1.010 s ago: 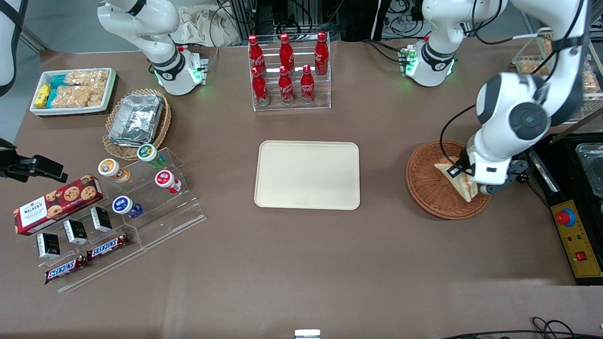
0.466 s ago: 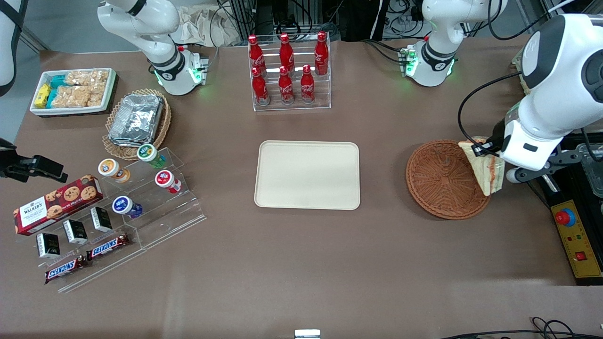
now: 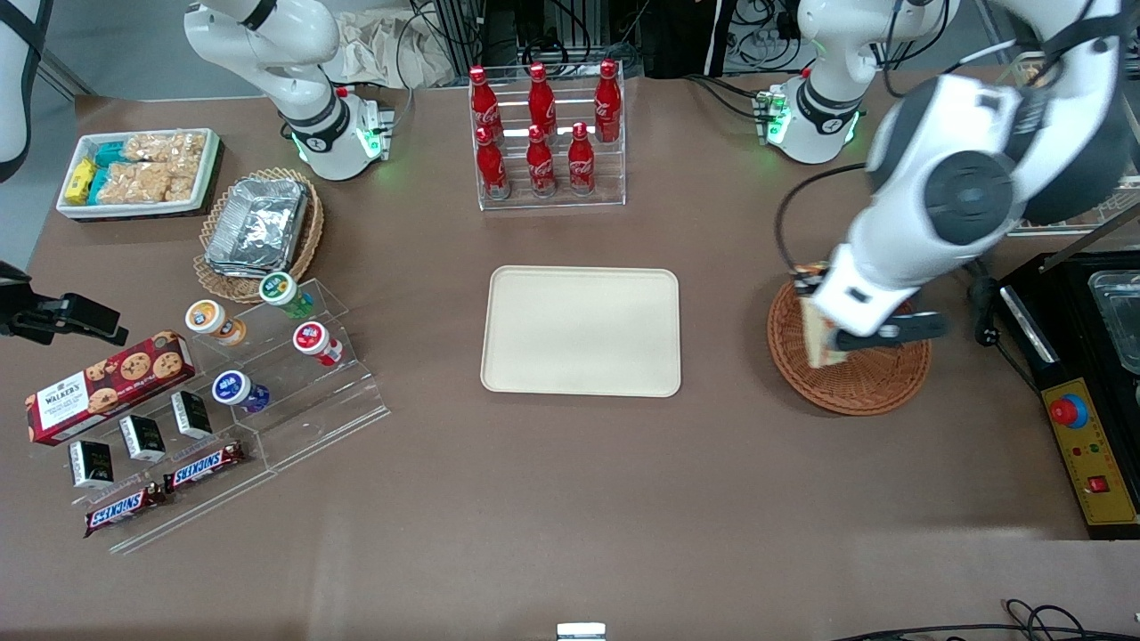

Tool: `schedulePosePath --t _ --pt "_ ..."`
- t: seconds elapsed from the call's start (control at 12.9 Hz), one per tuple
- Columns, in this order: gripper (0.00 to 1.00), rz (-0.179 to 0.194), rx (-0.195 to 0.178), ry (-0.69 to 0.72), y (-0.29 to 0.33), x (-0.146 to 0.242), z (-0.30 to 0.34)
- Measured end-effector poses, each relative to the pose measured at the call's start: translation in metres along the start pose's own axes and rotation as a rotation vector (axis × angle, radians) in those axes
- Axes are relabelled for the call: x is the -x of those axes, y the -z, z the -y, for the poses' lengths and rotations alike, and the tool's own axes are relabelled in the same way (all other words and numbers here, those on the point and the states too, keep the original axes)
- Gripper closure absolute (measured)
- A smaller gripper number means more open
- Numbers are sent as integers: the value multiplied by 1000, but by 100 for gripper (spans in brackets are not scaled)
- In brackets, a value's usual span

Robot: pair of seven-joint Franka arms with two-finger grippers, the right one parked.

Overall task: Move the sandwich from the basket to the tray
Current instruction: 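Carry the held sandwich over to the cream tray, then lower the sandwich onto the tray and open the left gripper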

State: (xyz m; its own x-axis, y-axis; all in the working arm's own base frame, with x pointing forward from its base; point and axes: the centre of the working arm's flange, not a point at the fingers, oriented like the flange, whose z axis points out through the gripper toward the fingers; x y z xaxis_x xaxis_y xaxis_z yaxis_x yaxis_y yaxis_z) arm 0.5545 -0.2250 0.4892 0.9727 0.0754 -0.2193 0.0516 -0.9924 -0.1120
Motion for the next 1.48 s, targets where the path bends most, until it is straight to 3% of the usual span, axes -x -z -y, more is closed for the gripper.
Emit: schedulePosePath --t 0.23,0.31,0.62,0.78,1.01,1.24,1.48 --pt "83 9 -54 -101 -41 16 -82" --pt "83 5 -62 -122 -61 20 -111" --pt "83 -22 -154 -153 -160 33 -203" --pt "83 -18 -153 -156 -190 28 -218" --pt "83 -41 -170 -134 -207 16 -220" --pt "83 -55 -151 -134 -213 12 -224" --pt "84 -76 -165 -112 -227 7 -225"
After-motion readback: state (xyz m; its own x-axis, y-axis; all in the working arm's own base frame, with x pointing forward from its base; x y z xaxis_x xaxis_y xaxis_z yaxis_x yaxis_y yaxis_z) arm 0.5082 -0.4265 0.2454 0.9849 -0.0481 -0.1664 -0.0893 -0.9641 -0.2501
